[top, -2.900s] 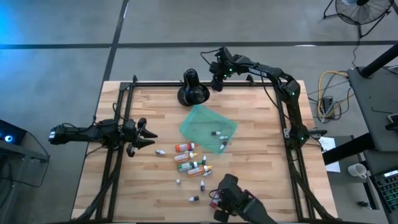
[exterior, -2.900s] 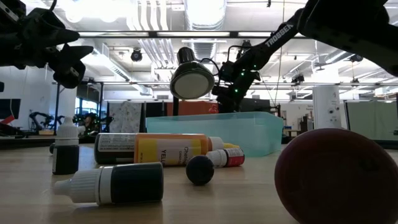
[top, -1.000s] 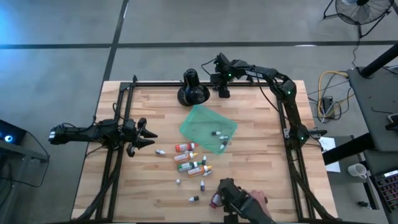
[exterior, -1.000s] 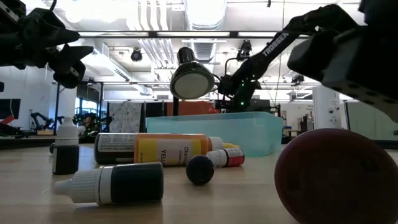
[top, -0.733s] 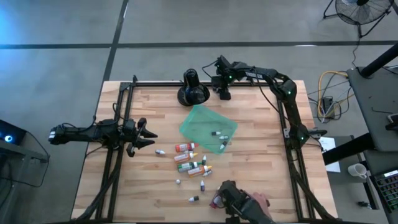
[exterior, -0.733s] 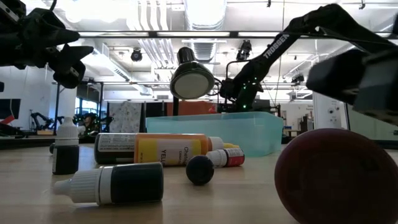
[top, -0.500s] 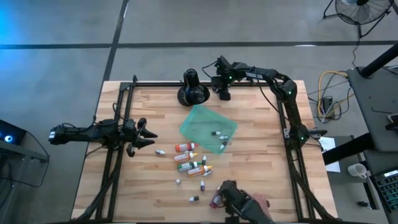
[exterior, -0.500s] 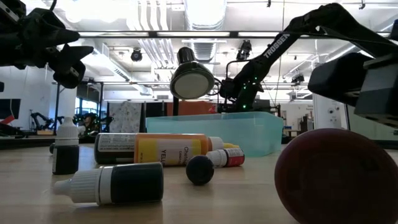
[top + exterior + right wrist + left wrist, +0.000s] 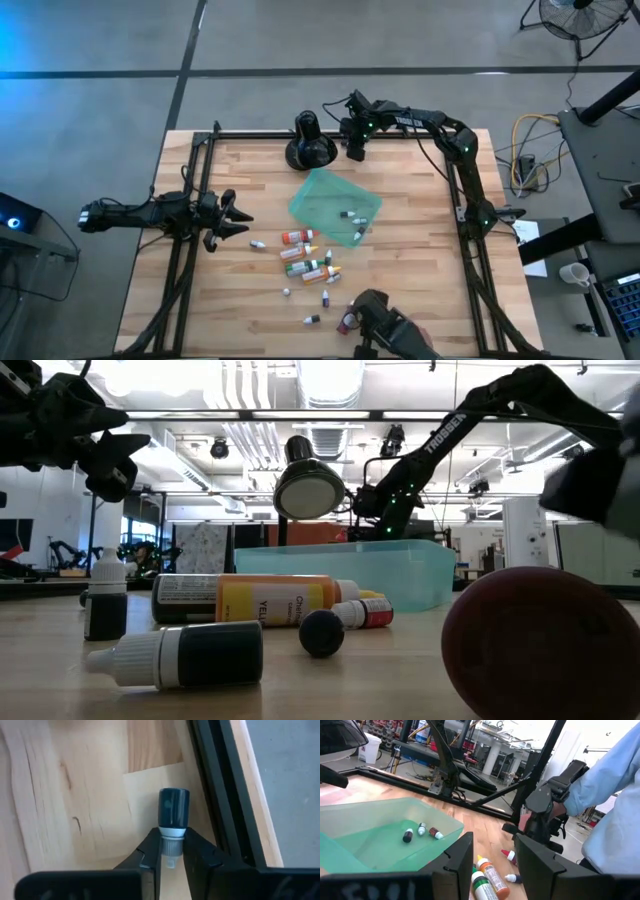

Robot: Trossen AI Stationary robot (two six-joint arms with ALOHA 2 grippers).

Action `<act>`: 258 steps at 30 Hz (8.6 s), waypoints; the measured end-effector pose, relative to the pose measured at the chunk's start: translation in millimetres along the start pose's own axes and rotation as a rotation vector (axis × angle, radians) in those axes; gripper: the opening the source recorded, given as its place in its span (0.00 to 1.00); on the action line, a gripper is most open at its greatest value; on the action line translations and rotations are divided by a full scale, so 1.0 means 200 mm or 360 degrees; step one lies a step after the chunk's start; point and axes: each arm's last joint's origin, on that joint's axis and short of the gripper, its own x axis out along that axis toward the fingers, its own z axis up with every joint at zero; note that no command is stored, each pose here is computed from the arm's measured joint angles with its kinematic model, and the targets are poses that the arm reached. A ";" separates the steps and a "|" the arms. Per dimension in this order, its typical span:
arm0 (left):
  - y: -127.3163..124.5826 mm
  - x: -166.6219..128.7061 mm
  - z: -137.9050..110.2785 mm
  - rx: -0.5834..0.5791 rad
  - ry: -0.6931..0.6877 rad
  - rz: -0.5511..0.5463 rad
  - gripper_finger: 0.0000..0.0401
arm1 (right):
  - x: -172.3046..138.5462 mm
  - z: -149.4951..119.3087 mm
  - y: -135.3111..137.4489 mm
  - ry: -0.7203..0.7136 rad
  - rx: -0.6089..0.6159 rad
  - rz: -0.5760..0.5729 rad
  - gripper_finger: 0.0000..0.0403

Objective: Pick & Place food coloring
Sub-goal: Put the small black food coloring bottle into the green bin, then put the large red food coloring bottle into the green bin

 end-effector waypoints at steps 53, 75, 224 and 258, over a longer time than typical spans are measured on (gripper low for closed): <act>0.00 0.00 0.00 0.0031 -0.0017 0.0007 0.29 | -1.26 0.12 -0.48 -0.2117 0.0644 0.0025 0.11; 0.00 0.00 0.01 0.0032 -0.0023 0.0005 0.29 | -1.24 0.10 -0.50 -0.2096 0.0768 -0.0237 0.11; 0.00 0.00 0.01 0.0031 -0.0027 0.0004 0.29 | -0.49 -0.11 1.08 0.0113 0.0211 0.0624 0.45; 0.00 0.00 0.01 0.0032 -0.0027 0.0003 0.29 | -0.62 -0.10 1.47 -0.0095 -0.0496 0.0640 0.44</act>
